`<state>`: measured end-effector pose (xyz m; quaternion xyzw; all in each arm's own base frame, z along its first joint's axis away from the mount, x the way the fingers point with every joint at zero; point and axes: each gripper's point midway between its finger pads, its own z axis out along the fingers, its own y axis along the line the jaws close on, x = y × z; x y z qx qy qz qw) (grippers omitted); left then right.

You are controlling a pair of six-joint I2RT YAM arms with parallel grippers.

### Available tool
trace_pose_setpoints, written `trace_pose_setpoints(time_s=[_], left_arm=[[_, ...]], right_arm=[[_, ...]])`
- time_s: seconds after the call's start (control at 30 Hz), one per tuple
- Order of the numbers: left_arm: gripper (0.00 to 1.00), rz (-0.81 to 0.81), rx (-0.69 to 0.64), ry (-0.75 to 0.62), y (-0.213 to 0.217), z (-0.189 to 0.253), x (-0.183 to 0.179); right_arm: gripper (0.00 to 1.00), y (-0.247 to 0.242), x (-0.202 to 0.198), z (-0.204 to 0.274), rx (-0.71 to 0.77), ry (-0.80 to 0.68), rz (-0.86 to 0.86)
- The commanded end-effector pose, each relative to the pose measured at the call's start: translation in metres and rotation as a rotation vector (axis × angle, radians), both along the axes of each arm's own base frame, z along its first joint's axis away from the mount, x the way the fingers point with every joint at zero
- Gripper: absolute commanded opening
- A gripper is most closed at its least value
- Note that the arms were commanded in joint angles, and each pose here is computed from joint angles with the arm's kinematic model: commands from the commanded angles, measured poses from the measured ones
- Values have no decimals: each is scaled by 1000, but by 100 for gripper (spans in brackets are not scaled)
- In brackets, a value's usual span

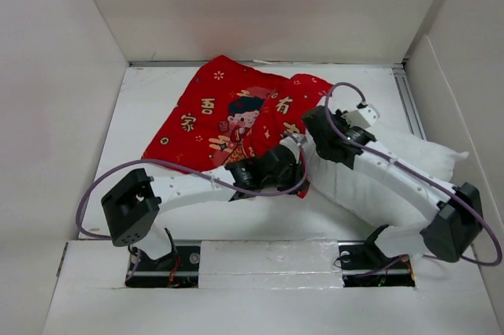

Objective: Put the pillow into the pillowcase

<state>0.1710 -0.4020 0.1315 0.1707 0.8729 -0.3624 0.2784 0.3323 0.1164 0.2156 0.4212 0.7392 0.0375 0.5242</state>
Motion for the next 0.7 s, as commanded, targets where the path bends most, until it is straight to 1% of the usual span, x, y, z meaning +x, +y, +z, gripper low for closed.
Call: trace_pose_setpoints(time_s=[0.0, 0.07, 0.1, 0.17, 0.2, 0.23, 0.27, 0.3, 0.33, 0.37, 0.4, 0.43, 0.47, 0.5, 0.53, 0.57, 0.6, 0.63, 0.67], left_arm=[[0, -25, -161, -128, -20, 84, -8], [0, -49, -225, -142, -14, 111, -16], [0, -58, -290, -166, -10, 129, -20], [0, -43, -289, -173, -4, 132, -20], [3, -29, -256, -166, 0, 120, -18], [18, -4, -245, -164, 5, 120, -16], [42, 48, -203, -160, 12, 108, -10], [61, 76, -183, -154, 18, 105, -8], [79, 93, -126, -144, 26, 93, -7], [92, 117, -116, -138, 32, 93, -6], [100, 163, -115, -154, 40, 101, -1], [100, 180, -83, -155, 48, 97, 0], [100, 201, -82, -168, 54, 103, 2], [100, 271, -95, -189, 64, 116, 10], [100, 315, -78, -190, 74, 115, 17], [100, 338, -54, -185, 82, 113, 24], [100, 349, -56, -171, 89, 114, 30], [100, 402, -55, -168, 101, 117, 54], [100, 406, -39, -160, 106, 115, 64]], right_arm=[[0, 5, 12, 4, 43, -63, -91], [0, 13, 10, -21, 37, -20, -65], [0, 14, 8, -49, 32, 8, -47], [0, 12, 7, -57, 27, 30, -49], [0, 13, 6, -62, 31, 38, -44], [0, 14, 7, -61, 31, 34, -39], [0, 14, 5, -66, 26, 47, -30], [0, 16, 3, -64, 32, 34, -15], [0, 12, -1, -69, 23, 34, -7], [1, 14, 1, -54, 51, -23, 14], [5, 15, 0, -52, 61, -39, 34], [16, 12, -6, -58, 62, -37, 50], [24, 12, -6, -40, 87, -97, 68], [33, 12, -8, -35, 93, -115, 86], [50, 12, -10, -30, 100, -131, 102], [58, 9, -12, -27, 97, -144, 111], [65, 7, -14, -8, 97, -192, 132], [80, 7, -16, -3, 90, -195, 152], [91, 9, -16, 3, 90, -209, 172]])
